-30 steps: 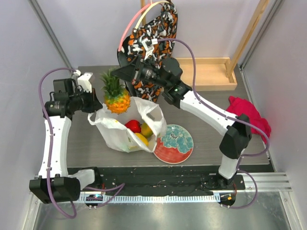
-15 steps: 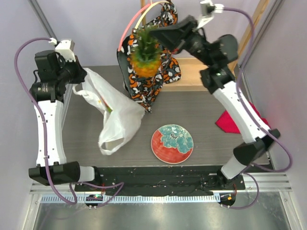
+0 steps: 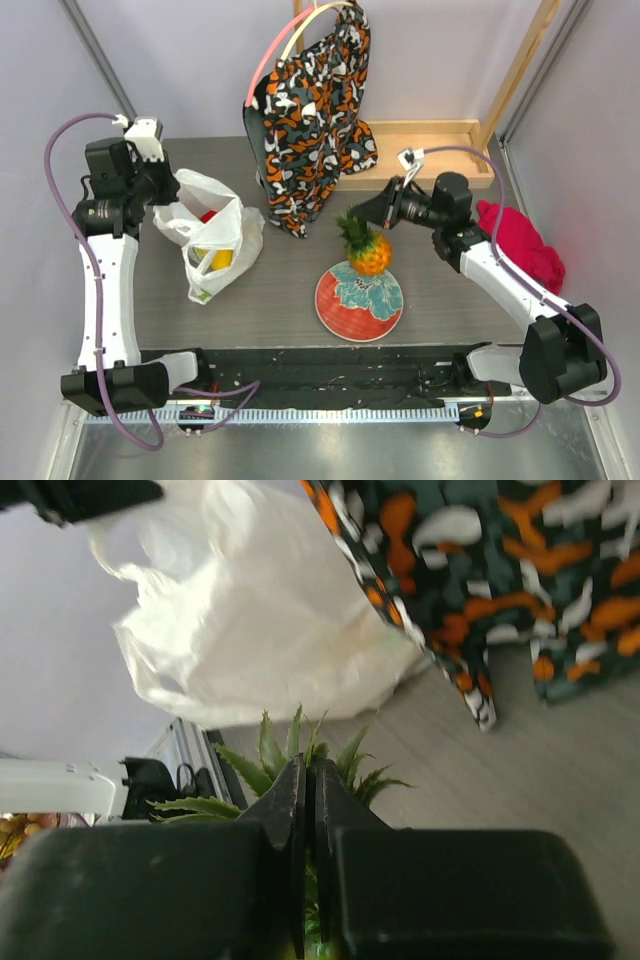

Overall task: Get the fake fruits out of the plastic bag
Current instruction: Place the fake fruit on the plate.

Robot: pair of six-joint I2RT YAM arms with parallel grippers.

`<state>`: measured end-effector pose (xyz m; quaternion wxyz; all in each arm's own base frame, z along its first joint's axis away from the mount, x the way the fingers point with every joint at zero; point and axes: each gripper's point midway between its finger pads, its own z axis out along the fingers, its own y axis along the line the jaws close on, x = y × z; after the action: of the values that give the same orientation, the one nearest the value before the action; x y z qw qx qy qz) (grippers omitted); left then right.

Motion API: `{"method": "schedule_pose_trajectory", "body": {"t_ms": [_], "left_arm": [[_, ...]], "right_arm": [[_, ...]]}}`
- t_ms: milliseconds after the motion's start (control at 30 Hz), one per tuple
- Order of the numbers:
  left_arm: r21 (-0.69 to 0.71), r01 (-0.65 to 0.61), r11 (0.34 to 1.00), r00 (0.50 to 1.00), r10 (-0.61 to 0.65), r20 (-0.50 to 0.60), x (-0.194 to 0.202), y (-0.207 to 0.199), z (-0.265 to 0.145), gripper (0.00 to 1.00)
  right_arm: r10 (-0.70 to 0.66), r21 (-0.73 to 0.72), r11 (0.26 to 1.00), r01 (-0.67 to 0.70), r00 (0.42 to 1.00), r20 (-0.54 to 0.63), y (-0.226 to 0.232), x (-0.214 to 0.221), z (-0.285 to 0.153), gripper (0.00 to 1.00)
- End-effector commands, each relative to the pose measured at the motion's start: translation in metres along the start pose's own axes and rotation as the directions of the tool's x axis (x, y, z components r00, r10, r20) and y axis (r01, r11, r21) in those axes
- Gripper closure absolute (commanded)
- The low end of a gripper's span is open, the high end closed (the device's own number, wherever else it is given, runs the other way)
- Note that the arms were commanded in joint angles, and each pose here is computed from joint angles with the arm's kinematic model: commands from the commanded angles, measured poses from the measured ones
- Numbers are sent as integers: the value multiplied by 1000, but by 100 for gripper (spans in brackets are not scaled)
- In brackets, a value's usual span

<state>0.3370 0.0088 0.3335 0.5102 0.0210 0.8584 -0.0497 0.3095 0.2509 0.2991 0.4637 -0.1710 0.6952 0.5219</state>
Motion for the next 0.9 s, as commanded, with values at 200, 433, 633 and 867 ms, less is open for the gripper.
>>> {"method": "schedule_pose_trajectory", "body": {"t_ms": [200, 433, 633, 867], "left_arm": [[15, 23, 1000, 999, -22, -49, 30, 4, 0, 100], [44, 38, 998, 994, -33, -108, 50, 4, 6, 100], [67, 41, 997, 990, -32, -136, 57, 2, 5, 100], [129, 45, 991, 987, -24, -157, 66, -8, 6, 100]], "right_arm": [[23, -61, 998, -26, 999, -48, -27, 63, -1, 99], [27, -116, 993, -30, 999, -22, -37, 79, 12, 96], [-67, -198, 978, 67, 998, 6, -22, 76, 7, 95], [-116, -132, 986, 105, 990, -79, -34, 121, -16, 56]]}}
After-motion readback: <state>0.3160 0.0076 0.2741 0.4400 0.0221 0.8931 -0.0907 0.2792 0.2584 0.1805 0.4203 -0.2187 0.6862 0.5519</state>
